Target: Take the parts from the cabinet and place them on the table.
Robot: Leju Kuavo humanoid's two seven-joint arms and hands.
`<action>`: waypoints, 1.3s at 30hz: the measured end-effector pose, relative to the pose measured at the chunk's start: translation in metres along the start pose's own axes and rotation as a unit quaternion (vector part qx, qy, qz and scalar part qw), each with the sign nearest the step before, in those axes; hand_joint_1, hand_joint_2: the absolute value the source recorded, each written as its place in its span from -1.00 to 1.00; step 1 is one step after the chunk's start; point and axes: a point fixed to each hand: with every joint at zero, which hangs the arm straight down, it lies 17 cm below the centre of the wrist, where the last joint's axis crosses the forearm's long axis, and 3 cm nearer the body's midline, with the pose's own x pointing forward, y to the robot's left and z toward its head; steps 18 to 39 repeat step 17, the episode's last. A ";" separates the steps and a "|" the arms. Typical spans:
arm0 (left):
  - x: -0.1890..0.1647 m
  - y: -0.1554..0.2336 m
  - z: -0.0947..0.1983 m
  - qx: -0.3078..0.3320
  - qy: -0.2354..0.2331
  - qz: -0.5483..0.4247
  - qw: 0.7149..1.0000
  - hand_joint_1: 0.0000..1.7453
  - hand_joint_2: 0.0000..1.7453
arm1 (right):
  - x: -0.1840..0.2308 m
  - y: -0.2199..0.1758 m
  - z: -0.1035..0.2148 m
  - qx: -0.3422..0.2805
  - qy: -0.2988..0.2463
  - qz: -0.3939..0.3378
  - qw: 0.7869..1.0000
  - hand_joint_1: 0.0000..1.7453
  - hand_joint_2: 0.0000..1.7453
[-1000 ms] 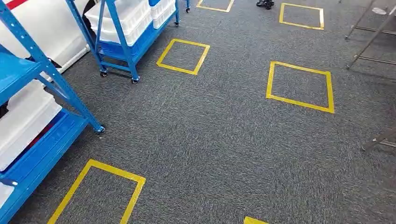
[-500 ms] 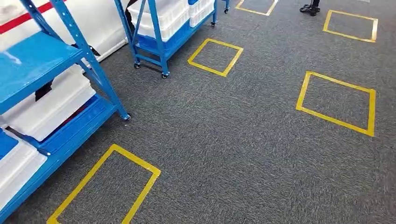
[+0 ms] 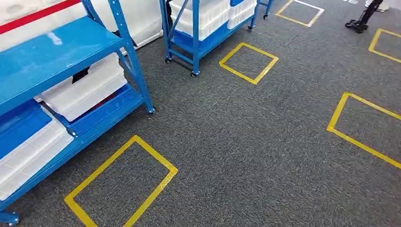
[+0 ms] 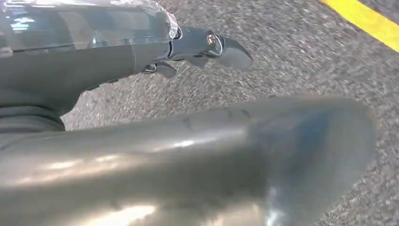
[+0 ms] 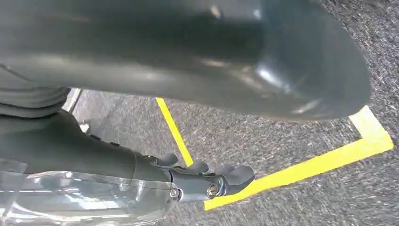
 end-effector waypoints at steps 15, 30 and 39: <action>0.001 0.001 -0.001 0.001 0.004 -0.002 1.000 -1.00 -1.00 | -0.009 0.005 0.003 0.000 0.015 -0.011 1.000 -1.00 -1.00; 0.002 0.000 -0.001 -0.001 0.002 -0.001 1.000 -1.00 -1.00 | -0.007 0.007 0.004 0.002 0.013 -0.009 1.000 -1.00 -1.00; 0.002 0.000 -0.001 -0.001 0.002 -0.001 1.000 -1.00 -1.00 | -0.007 0.007 0.004 0.002 0.013 -0.009 1.000 -1.00 -1.00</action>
